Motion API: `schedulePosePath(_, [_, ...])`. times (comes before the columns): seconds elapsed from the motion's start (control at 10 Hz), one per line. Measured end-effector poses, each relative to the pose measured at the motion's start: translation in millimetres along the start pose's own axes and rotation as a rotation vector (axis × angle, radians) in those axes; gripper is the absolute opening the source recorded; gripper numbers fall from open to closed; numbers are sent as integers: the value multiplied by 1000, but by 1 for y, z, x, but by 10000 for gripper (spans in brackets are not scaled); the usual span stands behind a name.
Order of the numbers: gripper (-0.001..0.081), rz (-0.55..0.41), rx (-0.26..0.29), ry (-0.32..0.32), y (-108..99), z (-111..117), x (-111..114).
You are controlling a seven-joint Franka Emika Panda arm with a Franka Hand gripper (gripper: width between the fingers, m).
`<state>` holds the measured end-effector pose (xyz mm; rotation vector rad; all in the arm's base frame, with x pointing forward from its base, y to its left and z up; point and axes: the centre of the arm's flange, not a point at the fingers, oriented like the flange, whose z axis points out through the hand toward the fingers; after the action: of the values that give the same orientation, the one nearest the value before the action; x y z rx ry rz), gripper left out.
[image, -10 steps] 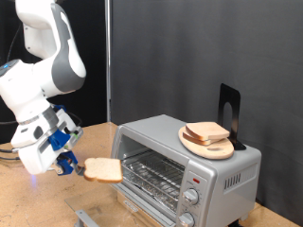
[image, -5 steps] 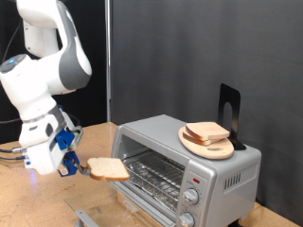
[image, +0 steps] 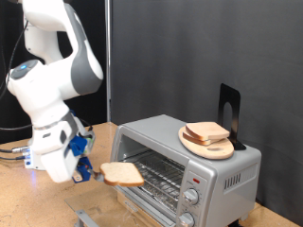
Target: Make a piece of toast with the oven
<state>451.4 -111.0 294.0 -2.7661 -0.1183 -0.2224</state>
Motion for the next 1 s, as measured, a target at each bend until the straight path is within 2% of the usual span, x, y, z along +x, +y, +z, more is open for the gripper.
schedulePosePath(0.4, [392, -37, -45, 6, -39, 29, 10])
schedulePosePath(0.7, [392, -84, -69, -3, -66, 52, 3])
schedulePosePath(1.0, [391, -105, -57, -18, -88, 65, -8])
